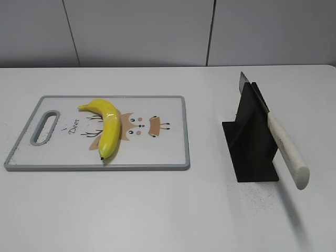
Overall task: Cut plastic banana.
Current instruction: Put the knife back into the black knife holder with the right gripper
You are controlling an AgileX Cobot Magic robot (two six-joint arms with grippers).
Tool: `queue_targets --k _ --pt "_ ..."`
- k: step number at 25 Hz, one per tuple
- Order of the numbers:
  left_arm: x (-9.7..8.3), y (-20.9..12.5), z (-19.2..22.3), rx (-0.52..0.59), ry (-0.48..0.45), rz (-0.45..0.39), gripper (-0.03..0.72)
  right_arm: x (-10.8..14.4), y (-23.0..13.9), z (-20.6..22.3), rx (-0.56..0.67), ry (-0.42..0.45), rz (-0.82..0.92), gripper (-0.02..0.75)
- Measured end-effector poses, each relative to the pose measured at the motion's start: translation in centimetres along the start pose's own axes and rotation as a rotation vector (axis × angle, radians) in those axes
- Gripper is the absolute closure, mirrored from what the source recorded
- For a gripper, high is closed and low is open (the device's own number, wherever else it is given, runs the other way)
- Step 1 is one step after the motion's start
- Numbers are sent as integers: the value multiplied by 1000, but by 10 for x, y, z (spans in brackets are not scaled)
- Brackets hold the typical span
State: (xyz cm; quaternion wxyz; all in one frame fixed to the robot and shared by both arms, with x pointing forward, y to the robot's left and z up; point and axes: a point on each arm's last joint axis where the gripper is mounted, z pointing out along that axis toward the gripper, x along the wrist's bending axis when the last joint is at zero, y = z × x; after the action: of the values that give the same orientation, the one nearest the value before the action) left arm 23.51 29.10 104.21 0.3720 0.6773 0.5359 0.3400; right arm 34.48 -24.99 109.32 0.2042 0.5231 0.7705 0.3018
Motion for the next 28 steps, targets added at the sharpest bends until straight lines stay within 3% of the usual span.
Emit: queue_targets --k 7,14,28 --pt "0 0 0 0 0 0 98 -6 -63 -19 -126 10 -16 187" --pt "0 0 0 0 0 0 98 -10 -95 -39 -247 15 -6 187" --pt "0 0 0 0 -1 -1 98 -13 -111 -51 -340 17 6 187"
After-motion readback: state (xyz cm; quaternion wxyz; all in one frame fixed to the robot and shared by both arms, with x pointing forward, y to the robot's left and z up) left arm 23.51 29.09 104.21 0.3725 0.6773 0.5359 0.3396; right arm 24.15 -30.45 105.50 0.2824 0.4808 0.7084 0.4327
